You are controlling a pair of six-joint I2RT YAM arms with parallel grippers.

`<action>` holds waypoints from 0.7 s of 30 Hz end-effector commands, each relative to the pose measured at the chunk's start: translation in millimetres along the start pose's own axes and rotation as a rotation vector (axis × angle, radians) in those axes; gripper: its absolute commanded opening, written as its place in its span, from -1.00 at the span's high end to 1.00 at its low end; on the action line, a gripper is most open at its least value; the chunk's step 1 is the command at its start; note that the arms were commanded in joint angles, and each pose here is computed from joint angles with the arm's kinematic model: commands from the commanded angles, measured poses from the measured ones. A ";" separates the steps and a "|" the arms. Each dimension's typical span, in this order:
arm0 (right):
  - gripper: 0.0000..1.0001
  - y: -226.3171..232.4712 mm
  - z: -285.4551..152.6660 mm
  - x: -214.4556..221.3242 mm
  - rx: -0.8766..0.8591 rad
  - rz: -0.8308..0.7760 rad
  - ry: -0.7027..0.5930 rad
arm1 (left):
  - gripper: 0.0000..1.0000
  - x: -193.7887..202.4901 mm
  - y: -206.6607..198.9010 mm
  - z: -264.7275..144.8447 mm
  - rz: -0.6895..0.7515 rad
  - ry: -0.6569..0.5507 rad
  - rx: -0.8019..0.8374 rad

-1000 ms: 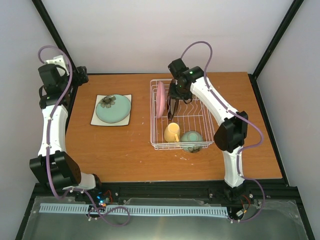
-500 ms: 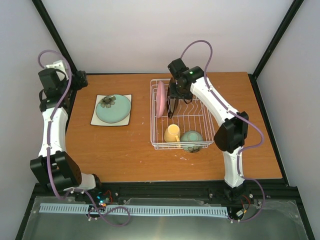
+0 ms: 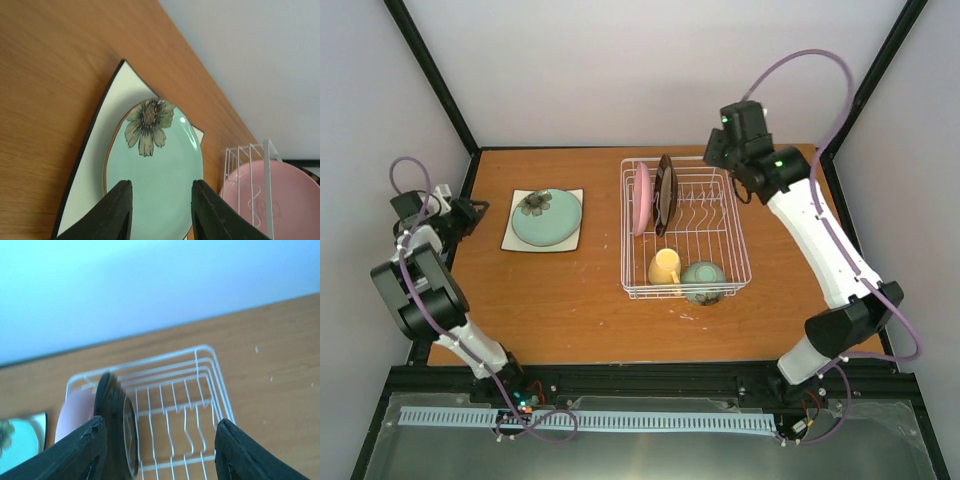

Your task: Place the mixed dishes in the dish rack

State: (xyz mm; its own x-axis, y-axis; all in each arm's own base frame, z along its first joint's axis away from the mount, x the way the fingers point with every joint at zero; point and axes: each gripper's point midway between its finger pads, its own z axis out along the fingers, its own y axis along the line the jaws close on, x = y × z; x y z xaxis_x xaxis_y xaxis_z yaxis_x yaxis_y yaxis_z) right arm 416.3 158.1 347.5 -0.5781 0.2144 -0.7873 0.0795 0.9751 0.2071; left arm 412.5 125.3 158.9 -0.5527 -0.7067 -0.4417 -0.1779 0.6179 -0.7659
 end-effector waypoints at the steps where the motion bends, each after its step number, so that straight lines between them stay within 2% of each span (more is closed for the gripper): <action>1: -0.17 -7.3 20.3 -27.5 -0.021 0.051 -0.092 | 0.34 6.2 -11.8 10.5 0.012 0.112 0.116; 10: -0.16 11.4 49.7 -16.4 -0.102 0.053 -0.028 | 0.29 22.5 13.1 19.8 -0.001 0.204 0.029; 17: -0.17 11.4 58.1 -16.9 -0.116 0.054 -0.015 | 0.34 71.3 28.0 54.1 0.012 0.395 -0.044; 21: -0.17 9.3 58.1 -17.2 -0.113 0.058 -0.014 | 0.34 76.8 30.6 59.7 0.009 0.417 -0.052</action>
State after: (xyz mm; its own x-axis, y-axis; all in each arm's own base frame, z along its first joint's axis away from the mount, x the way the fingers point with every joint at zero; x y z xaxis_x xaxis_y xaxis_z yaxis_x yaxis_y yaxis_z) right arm 469.7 169.4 317.3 -0.5907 0.2565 -0.7650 0.0278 0.9540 0.2984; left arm 412.2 71.9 72.3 -0.8106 -0.5506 -0.1994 -0.2281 0.6105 -0.7585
